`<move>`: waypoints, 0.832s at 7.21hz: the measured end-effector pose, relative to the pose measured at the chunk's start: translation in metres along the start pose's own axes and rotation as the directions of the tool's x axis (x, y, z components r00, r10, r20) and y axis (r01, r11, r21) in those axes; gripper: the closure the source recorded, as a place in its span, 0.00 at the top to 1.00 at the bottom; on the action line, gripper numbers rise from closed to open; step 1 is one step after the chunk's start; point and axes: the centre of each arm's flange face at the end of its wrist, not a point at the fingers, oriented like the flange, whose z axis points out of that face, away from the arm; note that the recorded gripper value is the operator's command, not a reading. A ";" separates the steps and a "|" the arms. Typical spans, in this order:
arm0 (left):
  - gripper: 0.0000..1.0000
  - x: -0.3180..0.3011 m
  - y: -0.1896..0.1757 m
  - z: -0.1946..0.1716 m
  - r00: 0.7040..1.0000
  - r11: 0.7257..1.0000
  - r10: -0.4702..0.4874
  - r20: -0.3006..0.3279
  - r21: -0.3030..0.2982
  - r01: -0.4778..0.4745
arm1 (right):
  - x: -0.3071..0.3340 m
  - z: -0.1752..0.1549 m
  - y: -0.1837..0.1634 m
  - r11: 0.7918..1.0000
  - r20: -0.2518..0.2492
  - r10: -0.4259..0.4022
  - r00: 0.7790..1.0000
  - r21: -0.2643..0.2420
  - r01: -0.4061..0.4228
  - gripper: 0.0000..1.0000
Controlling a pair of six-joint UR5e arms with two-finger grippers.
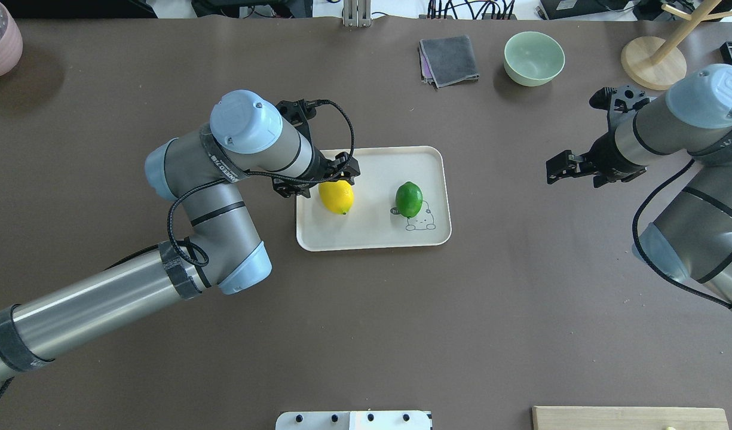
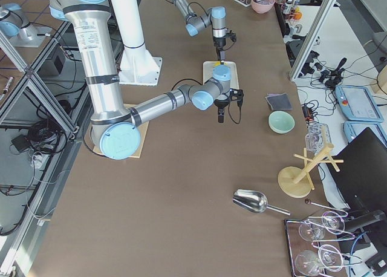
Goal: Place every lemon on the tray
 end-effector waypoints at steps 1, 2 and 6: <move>0.97 -0.018 -0.009 -0.020 0.998 0.999 0.047 0.043 -0.014 -0.046 | 0.014 -0.001 0.000 1.000 -0.011 -0.020 1.000 -0.001 0.020 1.00; 0.97 -0.046 -0.020 -0.048 0.988 0.993 0.118 0.096 -0.028 -0.115 | 0.036 -0.007 -0.005 1.000 -0.024 -0.029 0.999 0.004 0.029 1.00; 0.97 -0.270 -0.088 -0.200 0.883 0.924 0.382 0.271 -0.107 -0.367 | 0.207 -0.076 -0.022 0.993 -0.077 -0.120 0.990 -0.014 0.120 1.00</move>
